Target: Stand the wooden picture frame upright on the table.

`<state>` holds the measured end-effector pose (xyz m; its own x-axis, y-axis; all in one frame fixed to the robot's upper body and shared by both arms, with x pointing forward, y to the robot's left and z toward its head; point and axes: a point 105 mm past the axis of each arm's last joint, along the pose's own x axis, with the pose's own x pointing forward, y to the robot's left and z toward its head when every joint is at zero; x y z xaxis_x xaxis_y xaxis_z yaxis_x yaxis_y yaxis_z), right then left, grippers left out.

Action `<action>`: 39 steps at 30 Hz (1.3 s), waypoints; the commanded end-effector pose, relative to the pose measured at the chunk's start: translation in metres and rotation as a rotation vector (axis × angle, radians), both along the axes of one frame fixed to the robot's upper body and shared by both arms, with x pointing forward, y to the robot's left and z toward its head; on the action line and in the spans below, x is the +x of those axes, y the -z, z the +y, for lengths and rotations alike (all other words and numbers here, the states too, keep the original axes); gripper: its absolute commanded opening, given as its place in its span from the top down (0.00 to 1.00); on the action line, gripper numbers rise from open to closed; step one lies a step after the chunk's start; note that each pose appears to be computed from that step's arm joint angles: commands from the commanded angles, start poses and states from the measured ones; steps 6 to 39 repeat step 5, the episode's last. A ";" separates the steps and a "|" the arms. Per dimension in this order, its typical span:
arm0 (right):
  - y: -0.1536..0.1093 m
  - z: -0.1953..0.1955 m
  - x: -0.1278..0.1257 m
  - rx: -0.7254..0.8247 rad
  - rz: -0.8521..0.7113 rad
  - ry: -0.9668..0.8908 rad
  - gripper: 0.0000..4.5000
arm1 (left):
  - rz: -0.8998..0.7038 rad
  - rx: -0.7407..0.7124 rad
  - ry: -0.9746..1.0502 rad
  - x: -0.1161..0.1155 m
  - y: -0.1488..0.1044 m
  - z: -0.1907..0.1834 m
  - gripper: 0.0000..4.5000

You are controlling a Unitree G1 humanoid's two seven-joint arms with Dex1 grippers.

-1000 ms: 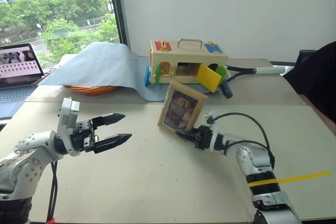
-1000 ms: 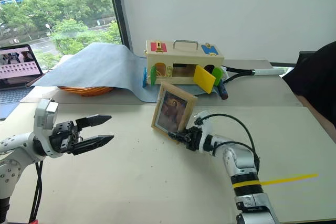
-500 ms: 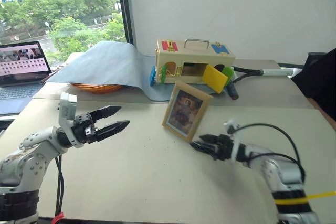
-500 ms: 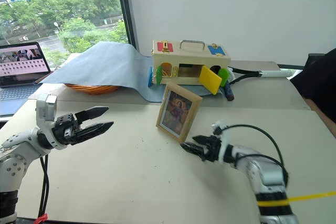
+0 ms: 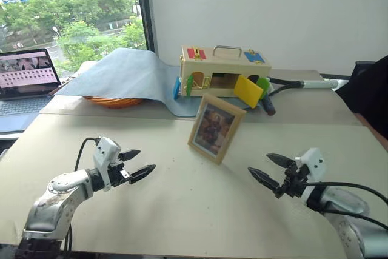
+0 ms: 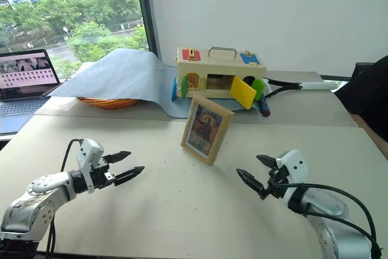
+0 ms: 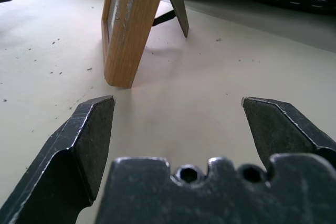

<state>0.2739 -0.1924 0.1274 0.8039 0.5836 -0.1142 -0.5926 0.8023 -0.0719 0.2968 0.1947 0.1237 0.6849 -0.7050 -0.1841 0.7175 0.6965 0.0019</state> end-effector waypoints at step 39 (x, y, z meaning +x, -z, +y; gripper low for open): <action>-0.010 -0.003 -0.001 -0.015 -0.066 0.009 0.00 | -0.066 -0.008 0.048 0.006 -0.013 -0.007 0.00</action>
